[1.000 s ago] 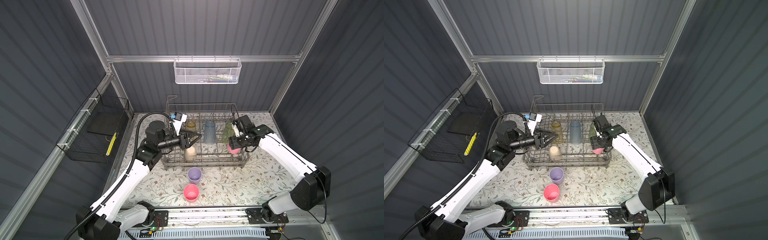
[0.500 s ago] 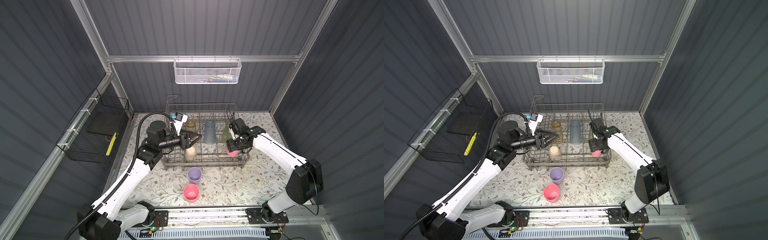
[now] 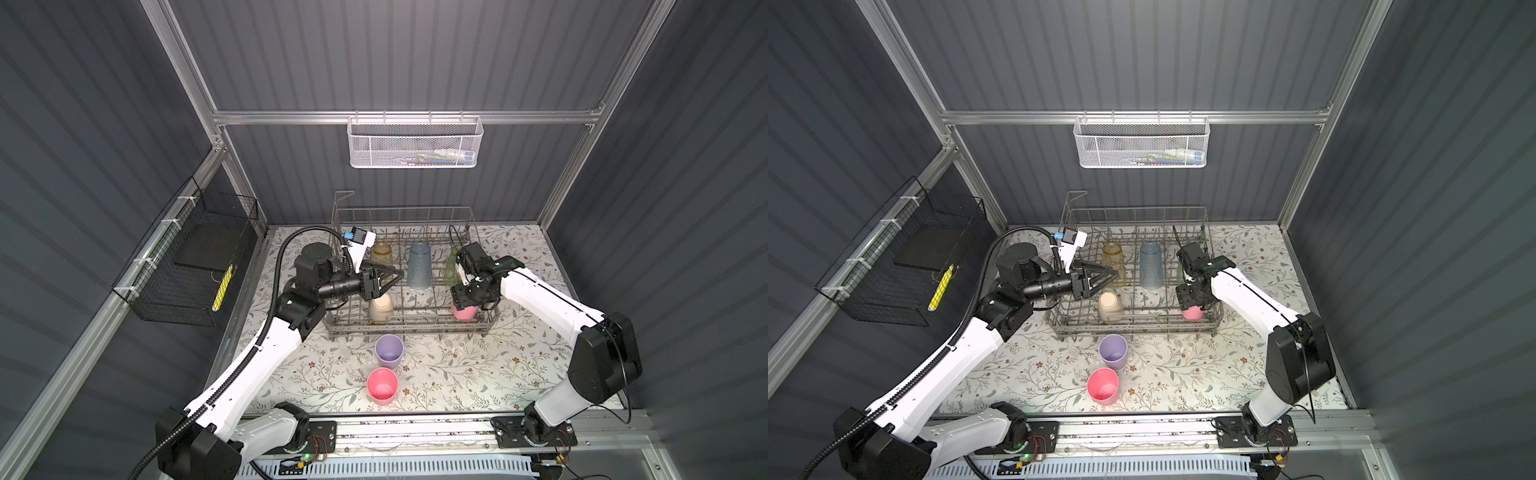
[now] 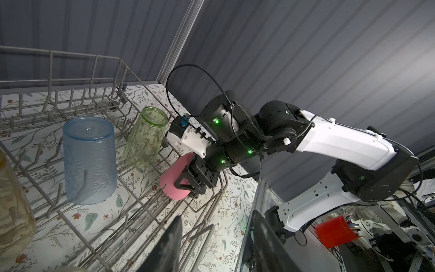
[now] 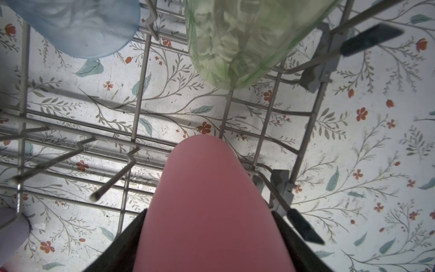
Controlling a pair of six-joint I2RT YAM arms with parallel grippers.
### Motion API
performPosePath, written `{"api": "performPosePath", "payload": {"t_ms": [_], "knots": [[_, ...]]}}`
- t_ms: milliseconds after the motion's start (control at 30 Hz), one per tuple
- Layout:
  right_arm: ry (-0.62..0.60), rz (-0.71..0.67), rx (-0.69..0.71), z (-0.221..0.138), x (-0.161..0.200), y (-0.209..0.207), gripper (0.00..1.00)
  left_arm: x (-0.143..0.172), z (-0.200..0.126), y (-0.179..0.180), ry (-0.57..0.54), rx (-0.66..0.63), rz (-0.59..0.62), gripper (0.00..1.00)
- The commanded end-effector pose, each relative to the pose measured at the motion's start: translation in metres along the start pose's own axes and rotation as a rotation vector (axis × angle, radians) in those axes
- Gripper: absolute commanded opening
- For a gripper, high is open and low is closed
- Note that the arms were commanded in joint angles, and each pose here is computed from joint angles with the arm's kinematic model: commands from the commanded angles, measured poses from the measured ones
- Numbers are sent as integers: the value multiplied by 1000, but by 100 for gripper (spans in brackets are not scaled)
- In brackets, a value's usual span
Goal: Load cups into a dish rack
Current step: Place the cup upside down at the dish rack.
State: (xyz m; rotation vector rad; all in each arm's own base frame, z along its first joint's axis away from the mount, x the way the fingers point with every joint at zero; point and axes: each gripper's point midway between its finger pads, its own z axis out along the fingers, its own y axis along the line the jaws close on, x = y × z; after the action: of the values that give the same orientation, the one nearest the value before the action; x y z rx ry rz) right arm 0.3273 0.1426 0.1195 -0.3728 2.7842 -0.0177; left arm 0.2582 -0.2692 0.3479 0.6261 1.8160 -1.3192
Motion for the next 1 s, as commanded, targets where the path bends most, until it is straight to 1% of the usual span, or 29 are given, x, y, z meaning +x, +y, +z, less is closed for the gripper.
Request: {"api": "performPosePath", "payload": {"t_ms": [0,133,200,467,567,667,767,967], "knots": [[44,2,-4,12,11,5,53,3,-2,-4,7,20,16,49],[61,1,-1,17,16,7,56,4,-2,-4,7,19,15,49],[62,2,-1,17,17,7,60,4,-2,-4,8,18,14,49],[45,11,2,8,19,5,89,6,-3,-4,9,15,10,49],[26,15,1,0,18,4,96,6,-3,-3,10,16,8,49],[-1,19,4,-10,15,2,99,6,-3,-3,9,16,8,49],[-39,28,5,-25,11,-1,99,6,-2,-2,10,13,5,49],[-146,49,-13,-70,4,-6,99,5,-2,-2,9,8,1,49]]}}
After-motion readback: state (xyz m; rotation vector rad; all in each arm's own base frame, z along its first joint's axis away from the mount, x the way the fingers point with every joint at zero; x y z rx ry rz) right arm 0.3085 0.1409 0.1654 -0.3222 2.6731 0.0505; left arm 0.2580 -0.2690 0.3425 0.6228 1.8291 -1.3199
